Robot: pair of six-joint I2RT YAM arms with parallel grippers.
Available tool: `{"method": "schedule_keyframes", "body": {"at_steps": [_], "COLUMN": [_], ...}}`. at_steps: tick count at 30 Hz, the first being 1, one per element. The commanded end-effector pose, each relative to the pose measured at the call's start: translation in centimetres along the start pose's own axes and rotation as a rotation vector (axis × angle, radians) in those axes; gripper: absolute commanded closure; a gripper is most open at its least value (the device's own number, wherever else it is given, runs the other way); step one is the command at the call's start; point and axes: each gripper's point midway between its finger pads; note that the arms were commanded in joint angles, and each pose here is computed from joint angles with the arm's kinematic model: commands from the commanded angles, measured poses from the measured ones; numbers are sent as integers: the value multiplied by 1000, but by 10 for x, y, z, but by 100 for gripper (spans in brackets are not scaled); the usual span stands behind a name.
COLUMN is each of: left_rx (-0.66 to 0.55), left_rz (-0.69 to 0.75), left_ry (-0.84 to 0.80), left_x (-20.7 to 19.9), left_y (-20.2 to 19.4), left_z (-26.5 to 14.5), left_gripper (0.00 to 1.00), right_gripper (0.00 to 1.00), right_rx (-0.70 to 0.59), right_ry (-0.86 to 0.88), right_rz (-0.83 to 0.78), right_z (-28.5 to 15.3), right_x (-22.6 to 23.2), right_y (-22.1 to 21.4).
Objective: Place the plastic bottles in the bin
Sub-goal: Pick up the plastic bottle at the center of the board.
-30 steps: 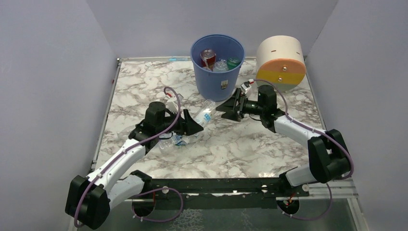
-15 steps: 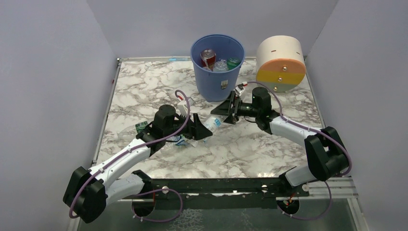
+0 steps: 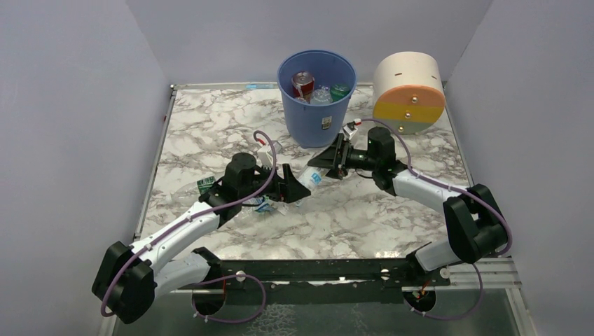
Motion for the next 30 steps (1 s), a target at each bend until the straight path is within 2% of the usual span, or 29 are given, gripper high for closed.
{"method": "schedule_keyframes", "body": {"at_steps": [1,2,3,20,30], "left_rx": [-35,-39,-39,-164,-166], "left_rz": [14,19,23,112,70], "left_ry": [37,40,40,102,129], "left_x": [5,4,3,-33,-32], "left_y": [7,8,9,63,45], "left_z": [-1,-3,-4,-54,-76], "left_gripper": [13,3,1,1,1], "right_gripper": [38,38,38,40,41], "right_rx": [-19,-20,-22,-49,-56], "right_ry": [19,16,14,-25,-55], "right_rz": [-53,-55,-59,-125,-204], "right_z": [-2,-2,-2,-11,-22], "right_x": [7,7,8,16,35], "right_y": [0,0,1,2,2]}}
Point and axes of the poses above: each gripper's point midway between its finger pads, its own z axis out along the fingers, its own x axis along the line the jaws close on, y = z × x, and after that the axes turned 9 degrees about z, right-handed
